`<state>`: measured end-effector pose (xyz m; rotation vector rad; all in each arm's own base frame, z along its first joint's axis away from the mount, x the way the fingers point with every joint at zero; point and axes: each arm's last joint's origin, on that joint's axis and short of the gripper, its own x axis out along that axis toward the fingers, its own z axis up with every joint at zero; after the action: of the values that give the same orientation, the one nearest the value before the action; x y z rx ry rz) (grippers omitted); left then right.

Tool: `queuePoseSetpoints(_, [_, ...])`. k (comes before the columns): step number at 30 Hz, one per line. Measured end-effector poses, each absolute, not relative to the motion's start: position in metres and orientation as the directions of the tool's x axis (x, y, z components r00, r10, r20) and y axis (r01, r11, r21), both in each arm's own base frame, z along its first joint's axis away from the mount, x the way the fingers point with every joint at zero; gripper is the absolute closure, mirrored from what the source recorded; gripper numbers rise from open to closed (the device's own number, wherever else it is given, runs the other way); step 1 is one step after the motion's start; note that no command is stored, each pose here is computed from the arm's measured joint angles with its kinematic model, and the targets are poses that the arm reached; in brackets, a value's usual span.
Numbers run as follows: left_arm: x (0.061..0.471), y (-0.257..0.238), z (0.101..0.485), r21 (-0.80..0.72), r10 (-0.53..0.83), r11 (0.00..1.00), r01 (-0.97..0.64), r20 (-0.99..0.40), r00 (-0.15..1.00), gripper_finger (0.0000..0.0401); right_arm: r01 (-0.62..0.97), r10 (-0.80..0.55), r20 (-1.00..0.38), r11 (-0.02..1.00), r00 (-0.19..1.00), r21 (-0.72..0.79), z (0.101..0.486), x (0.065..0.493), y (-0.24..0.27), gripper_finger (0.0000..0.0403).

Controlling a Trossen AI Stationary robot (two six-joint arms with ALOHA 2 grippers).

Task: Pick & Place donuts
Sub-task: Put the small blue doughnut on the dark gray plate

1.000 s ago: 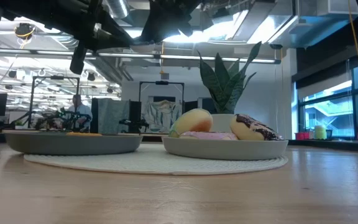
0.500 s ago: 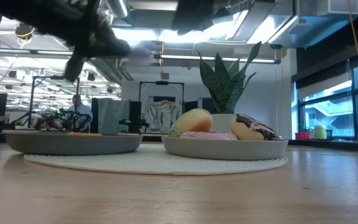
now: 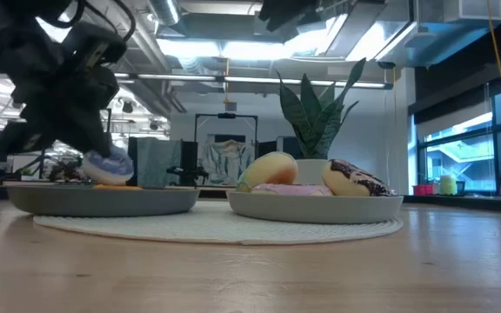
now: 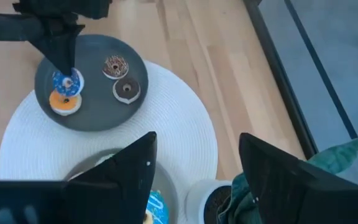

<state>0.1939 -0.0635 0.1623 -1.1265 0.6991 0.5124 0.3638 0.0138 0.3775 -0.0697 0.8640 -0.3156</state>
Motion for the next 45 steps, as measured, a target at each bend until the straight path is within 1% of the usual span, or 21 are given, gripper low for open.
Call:
queuePoseSetpoints(3, [0.191,-0.063,0.160,-0.609,0.008,0.353,-0.711,-0.758,0.653,0.0387,0.241,-0.301,-0.753,0.951,0.586,-0.193,0.373,0.365,0.014,0.0173])
queuePoseSetpoints(9, [0.185,-0.062,0.160,-0.577,-0.020,0.332,-0.746,-0.795,0.606,0.0387,0.241,-0.302,-0.756,0.951,0.581,-0.194,0.372,0.365,0.015,0.0173])
queuePoseSetpoints(13, [0.182,-0.062,0.167,-0.610,-0.052,0.329,-0.721,-0.774,0.631,0.0386,0.241,-0.302,-0.758,0.951,0.578,-0.195,0.372,0.365,0.014,0.0173])
queuePoseSetpoints(18, [0.175,-0.058,0.173,-0.611,-0.021,0.320,-0.724,-0.769,0.639,0.0386,0.240,-0.302,-0.760,0.951,0.576,-0.196,0.371,0.365,0.014,0.0173])
queuePoseSetpoints(25, [0.165,-0.055,0.169,-0.537,-0.008,0.269,-0.799,-0.831,0.556,0.0386,0.238,-0.303,-0.765,0.951,0.568,-0.199,0.371,0.364,0.014,0.0173])
queuePoseSetpoints(35, [0.169,-0.057,0.165,-0.538,-0.025,0.243,-0.807,-0.835,0.549,0.0386,0.236,-0.303,-0.767,0.951,0.566,-0.201,0.370,0.364,0.014,0.0173])
queuePoseSetpoints(39, [0.175,-0.059,0.166,-0.582,-0.048,0.239,-0.777,-0.807,0.589,0.0386,0.235,-0.303,-0.767,0.951,0.566,-0.202,0.370,0.364,0.014,0.0173])
queuePoseSetpoints(45, [0.176,-0.060,0.162,-0.564,-0.062,0.236,-0.791,-0.821,0.567,0.0386,0.233,-0.303,-0.767,0.951,0.566,-0.204,0.370,0.364,0.014,0.0173])
